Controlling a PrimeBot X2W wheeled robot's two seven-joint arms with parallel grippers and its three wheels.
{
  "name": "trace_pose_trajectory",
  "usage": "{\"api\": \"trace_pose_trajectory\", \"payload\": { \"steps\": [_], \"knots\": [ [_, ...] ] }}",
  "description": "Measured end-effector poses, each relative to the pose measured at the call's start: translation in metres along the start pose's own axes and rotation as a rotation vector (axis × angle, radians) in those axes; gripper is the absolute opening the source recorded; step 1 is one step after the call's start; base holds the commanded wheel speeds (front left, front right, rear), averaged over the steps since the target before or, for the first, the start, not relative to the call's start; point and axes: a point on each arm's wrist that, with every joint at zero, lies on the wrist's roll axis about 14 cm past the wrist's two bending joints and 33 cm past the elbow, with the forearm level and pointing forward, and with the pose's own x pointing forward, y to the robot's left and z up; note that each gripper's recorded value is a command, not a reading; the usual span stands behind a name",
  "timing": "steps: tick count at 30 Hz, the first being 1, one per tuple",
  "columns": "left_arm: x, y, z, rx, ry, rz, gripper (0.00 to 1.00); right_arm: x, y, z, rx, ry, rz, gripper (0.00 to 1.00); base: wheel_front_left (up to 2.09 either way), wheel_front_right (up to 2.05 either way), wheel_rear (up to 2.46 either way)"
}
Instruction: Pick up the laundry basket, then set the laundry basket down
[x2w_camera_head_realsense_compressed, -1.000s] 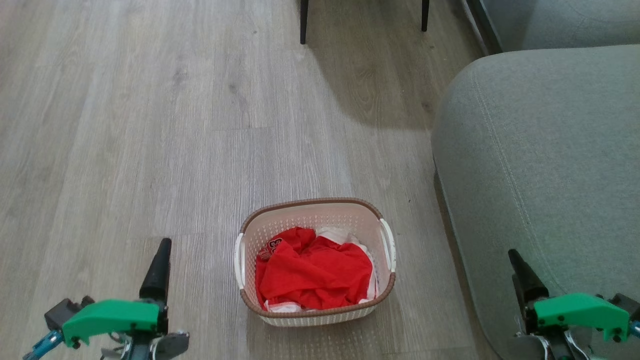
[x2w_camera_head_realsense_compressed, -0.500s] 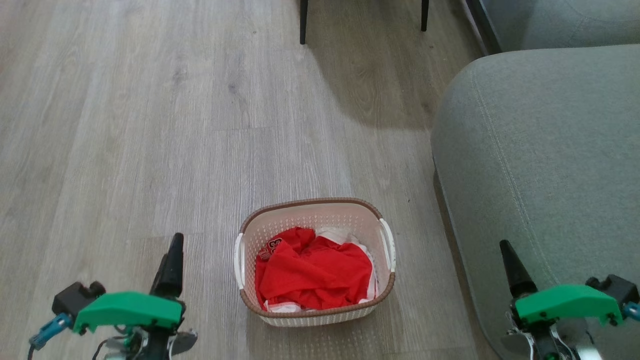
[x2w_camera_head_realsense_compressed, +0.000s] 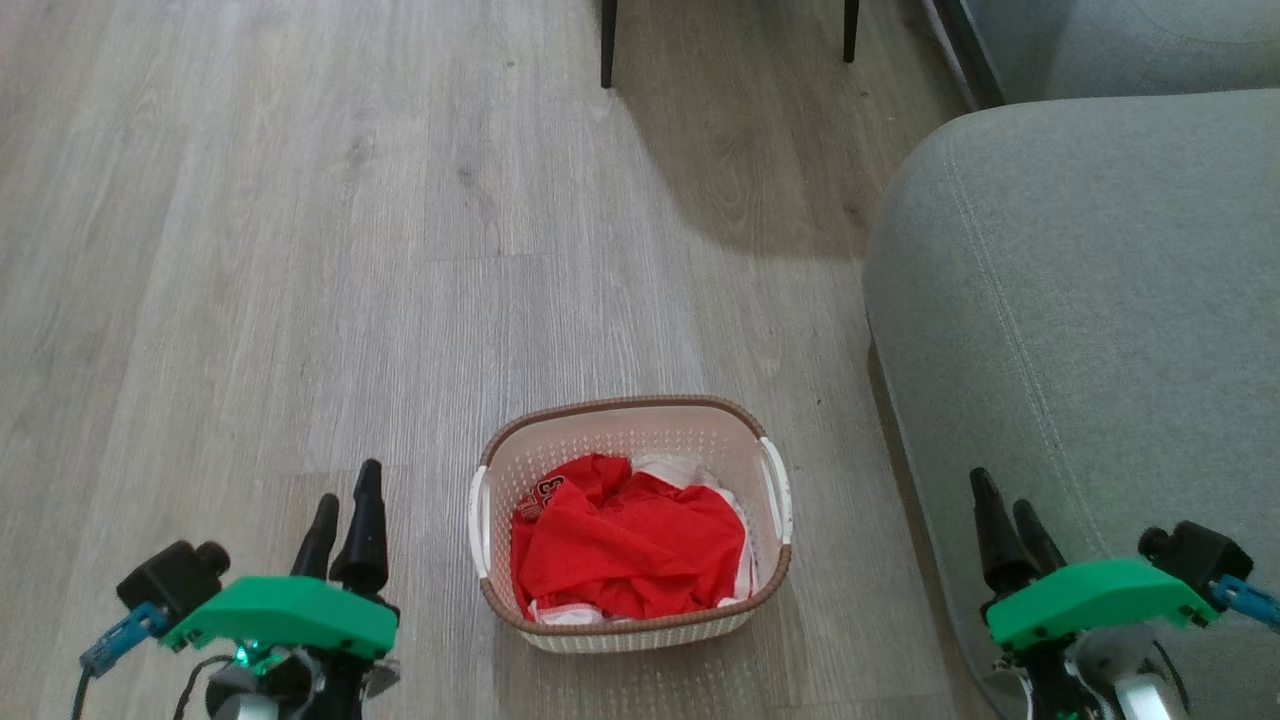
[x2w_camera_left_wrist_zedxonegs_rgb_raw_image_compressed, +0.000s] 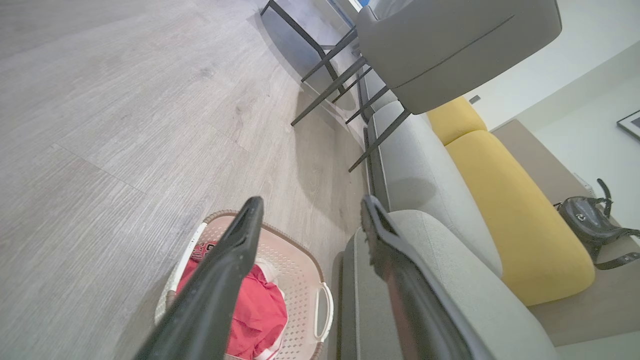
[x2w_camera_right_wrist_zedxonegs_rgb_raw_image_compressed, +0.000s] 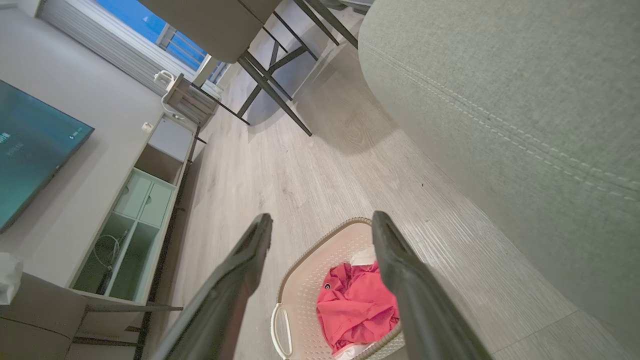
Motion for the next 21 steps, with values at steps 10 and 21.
{"api": "trace_pose_trajectory", "payload": {
  "steps": [10, 21],
  "knots": [
    [-0.002, -0.004, -0.001, 0.14, -0.013, -0.008, 1.0, 0.0, 0.007, -0.003, -0.132, -0.001, 0.029, 1.0, 0.0, 0.0, 0.0],
    [-0.008, -0.002, -0.005, 0.281, -0.023, -0.007, 1.0, 0.0, 0.014, -0.006, -0.266, -0.003, 0.06, 1.0, 0.0, 0.0, 0.0]
  ]
}}
